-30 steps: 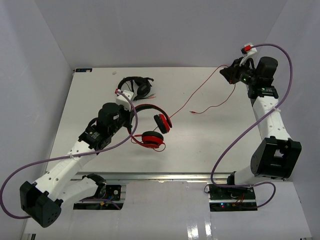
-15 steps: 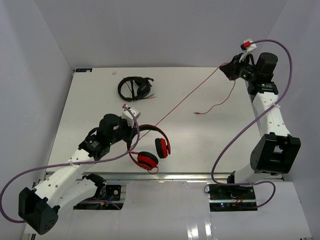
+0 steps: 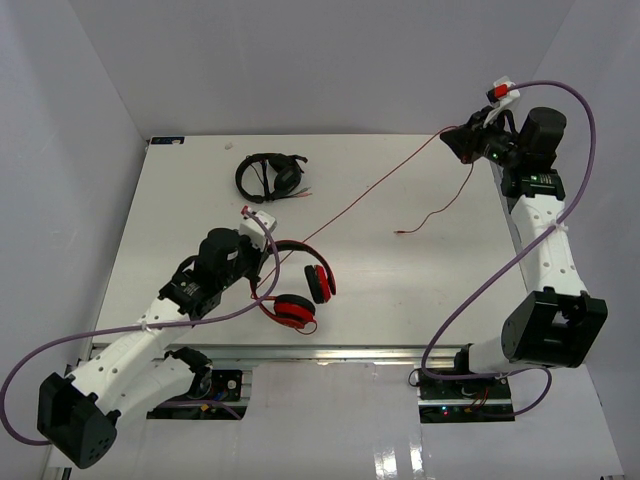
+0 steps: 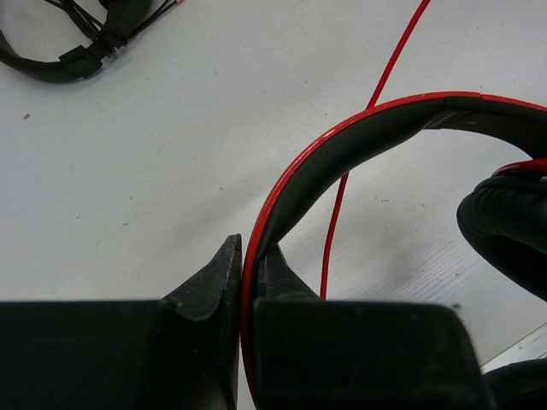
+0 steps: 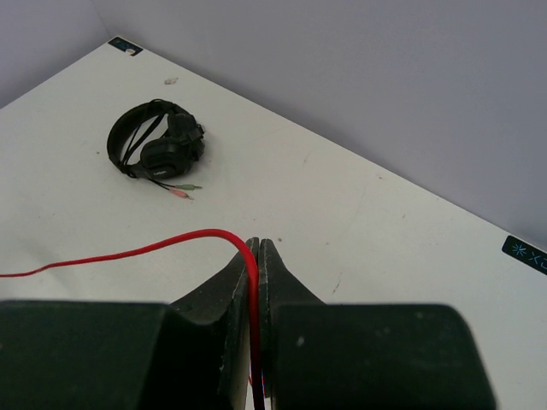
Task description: Wrap the headphones
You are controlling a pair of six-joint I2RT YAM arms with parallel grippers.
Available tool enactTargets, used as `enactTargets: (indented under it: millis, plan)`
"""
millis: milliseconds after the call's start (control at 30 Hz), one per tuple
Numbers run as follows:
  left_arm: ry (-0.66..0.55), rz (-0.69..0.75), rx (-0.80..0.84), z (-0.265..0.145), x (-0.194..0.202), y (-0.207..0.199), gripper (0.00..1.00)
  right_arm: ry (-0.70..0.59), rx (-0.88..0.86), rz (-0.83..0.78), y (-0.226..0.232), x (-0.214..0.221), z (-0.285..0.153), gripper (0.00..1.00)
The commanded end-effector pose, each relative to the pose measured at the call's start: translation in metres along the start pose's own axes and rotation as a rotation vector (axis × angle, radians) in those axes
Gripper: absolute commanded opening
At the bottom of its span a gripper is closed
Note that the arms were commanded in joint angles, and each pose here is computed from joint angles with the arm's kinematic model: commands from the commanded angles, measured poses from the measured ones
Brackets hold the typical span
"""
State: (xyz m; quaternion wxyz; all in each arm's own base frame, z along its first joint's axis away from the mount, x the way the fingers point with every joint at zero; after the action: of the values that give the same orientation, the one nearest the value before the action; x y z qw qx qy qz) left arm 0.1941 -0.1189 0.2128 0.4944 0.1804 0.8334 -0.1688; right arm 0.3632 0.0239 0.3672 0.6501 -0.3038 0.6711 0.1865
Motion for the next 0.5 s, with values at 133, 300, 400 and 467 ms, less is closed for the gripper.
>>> enactTargets:
  millis: [133,300,400,467]
  plan:
    - [-0.172,-0.026,0.006,-0.019,-0.037,-0.003,0.00,0.019,0.028,-0.027,0.002,0.016,-0.007,0.08]
    - [-0.158,-0.022,-0.002,-0.019,-0.030,-0.001,0.00,0.020,0.045,-0.034,0.000,0.016,-0.011,0.08]
    - [-0.123,-0.009,-0.003,-0.016,-0.018,0.000,0.00,0.009,0.049,-0.032,-0.001,0.012,-0.015,0.08]
    - [-0.104,0.001,-0.005,-0.013,-0.011,0.001,0.00,0.003,0.042,-0.022,-0.001,0.010,-0.017,0.08]
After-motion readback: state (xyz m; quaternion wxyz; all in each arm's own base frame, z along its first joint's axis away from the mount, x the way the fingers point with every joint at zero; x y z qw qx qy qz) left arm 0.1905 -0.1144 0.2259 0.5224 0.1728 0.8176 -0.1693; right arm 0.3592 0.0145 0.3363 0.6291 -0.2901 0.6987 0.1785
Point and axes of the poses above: each gripper's point midway between its finger pads, its own z axis out along the fingers, its own y axis along the line the jaws close on, x = y × z, the point moved 9 cm from there along -z, back along the fingers, and after that the axes turned 11 degrees about -z, right-handed, at the moved point
